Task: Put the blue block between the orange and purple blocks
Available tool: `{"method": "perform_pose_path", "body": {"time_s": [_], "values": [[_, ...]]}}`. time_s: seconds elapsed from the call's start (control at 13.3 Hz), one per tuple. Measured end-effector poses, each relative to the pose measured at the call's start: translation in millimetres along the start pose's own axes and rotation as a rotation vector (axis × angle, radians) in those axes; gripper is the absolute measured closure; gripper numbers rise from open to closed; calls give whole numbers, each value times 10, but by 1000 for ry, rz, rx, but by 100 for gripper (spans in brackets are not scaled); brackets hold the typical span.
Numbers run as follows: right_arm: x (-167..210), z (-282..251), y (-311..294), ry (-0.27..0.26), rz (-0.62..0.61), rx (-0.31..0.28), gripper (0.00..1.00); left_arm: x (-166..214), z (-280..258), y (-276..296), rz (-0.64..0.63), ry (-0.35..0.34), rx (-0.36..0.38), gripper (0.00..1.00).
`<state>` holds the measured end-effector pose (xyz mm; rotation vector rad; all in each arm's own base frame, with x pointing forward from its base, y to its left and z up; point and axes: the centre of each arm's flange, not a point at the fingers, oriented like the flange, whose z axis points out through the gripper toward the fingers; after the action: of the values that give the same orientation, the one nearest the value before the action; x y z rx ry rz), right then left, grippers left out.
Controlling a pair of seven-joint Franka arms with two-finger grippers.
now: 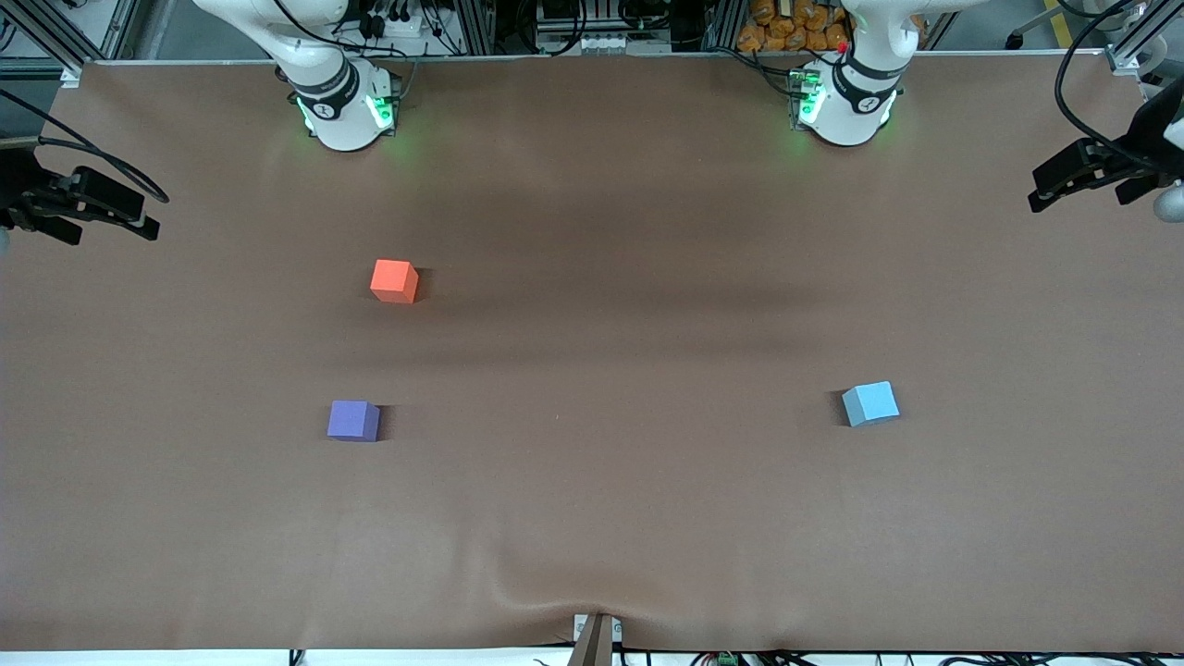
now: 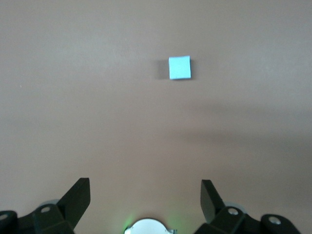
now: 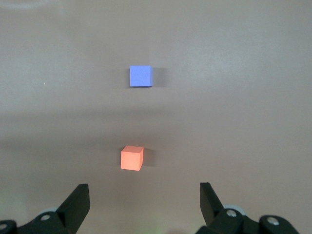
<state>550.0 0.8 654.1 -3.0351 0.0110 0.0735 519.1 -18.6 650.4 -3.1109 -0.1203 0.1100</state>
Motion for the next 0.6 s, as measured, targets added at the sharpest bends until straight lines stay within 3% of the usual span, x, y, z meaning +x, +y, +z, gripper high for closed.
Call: {"method": "perform_pose_path", "body": {"time_s": [0.45, 0.6], "values": [[-13, 31, -53, -3, -12, -8, 0, 32, 163, 76, -13, -41, 3, 0], [-30, 32, -26, -3, -10, -50, 0, 44, 160, 75, -14, -33, 2, 0]]}}
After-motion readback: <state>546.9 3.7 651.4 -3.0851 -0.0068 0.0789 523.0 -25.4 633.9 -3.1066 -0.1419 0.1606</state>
